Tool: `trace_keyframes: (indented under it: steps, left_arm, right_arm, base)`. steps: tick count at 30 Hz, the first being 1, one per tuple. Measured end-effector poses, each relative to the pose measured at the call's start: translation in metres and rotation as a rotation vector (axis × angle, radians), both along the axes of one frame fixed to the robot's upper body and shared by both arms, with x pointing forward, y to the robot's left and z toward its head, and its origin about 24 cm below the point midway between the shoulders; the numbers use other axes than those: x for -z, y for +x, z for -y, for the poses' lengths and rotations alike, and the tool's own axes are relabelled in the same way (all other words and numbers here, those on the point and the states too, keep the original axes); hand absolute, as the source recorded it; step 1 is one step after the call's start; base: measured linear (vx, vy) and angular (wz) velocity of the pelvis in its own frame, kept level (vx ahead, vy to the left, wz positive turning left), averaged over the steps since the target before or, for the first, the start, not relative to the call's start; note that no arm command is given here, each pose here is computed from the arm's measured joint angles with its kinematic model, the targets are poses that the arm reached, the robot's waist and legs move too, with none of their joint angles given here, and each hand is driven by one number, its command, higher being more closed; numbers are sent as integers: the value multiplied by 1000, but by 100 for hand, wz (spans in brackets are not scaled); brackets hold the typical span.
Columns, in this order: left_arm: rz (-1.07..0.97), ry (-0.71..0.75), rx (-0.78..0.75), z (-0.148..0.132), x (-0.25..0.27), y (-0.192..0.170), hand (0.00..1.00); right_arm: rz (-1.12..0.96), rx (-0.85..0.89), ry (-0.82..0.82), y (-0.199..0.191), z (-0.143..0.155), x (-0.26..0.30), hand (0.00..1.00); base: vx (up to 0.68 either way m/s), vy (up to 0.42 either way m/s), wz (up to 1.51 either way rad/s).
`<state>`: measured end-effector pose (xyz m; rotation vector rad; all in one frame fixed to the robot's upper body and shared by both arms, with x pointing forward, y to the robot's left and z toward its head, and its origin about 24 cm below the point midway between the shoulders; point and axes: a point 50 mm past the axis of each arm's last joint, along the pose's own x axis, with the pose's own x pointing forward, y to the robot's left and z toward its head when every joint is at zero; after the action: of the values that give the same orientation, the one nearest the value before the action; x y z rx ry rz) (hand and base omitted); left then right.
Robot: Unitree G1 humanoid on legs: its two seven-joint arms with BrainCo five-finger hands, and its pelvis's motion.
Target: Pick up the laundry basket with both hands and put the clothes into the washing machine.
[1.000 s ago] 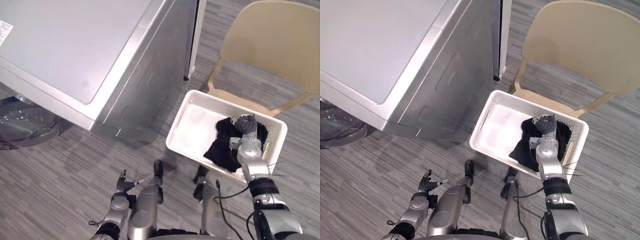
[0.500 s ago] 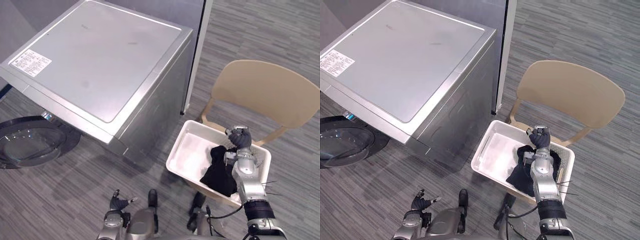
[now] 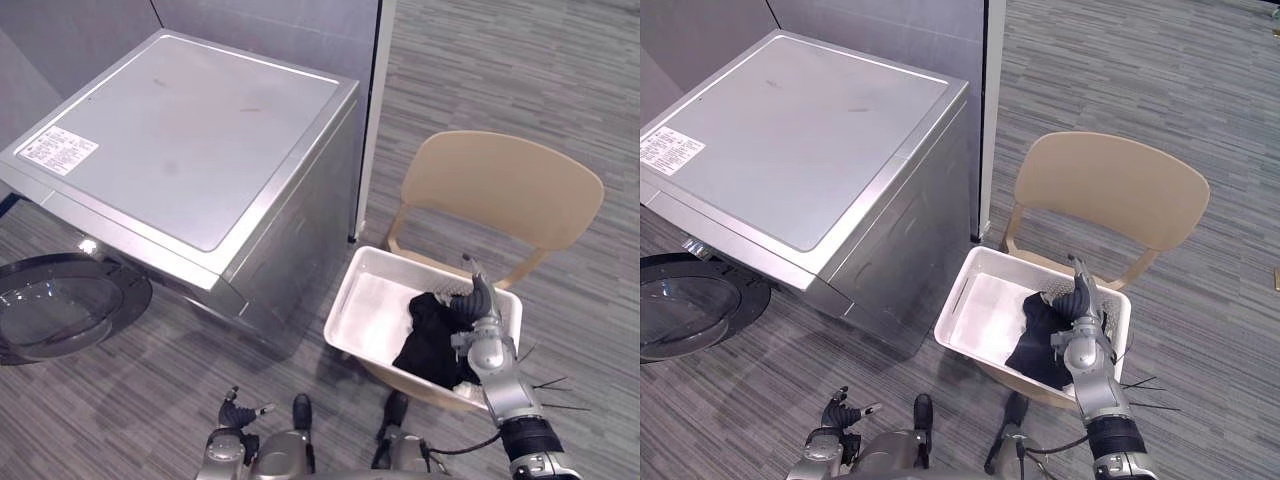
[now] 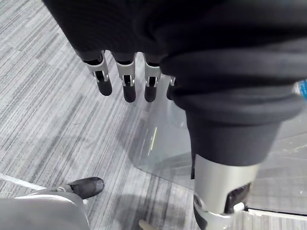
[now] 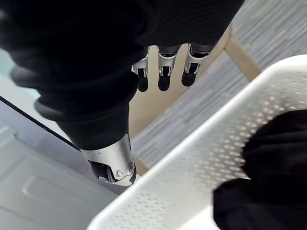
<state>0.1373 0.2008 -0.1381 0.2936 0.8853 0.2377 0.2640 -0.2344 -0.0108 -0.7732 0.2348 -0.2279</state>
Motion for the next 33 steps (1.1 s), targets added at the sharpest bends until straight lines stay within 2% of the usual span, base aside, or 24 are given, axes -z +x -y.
trace_keyframes:
  steps: [3, 9, 16, 17, 21, 27, 33]
  left_arm:
    - [14, 1, 9, 1, -2, 5, 0]
    - [112, 6, 48, 6, -16, 40, 0]
    - [223, -38, 35, 13, -33, 73, 0]
    - [231, -42, 29, 14, -34, 75, 0]
    - [273, -72, 16, 23, -41, 86, 0]
    - [307, -112, -5, 32, -46, 93, 0]
    - [305, -115, -4, 33, -45, 93, 0]
  right_arm:
    - [-44, -13, -45, 11, 4, 1, 0]
    - [-33, 9, -159, 55, 24, -32, 0]
    - [-22, 142, -224, 85, 50, -68, 0]
    - [-6, 149, -229, 86, 50, -72, 100]
    - [75, 145, -217, 98, 41, -91, 100]
    - [153, 115, -113, 106, 24, -102, 100]
    - [218, 63, 117, 94, -6, -89, 100]
  base:
    - [7, 22, -30]
    - [-58, 9, -10]
    - [-33, -3, 1]
    - [-33, -5, 9]
    - [-12, 3, 5]
    - [17, -9, 0]
    - [83, -12, 4]
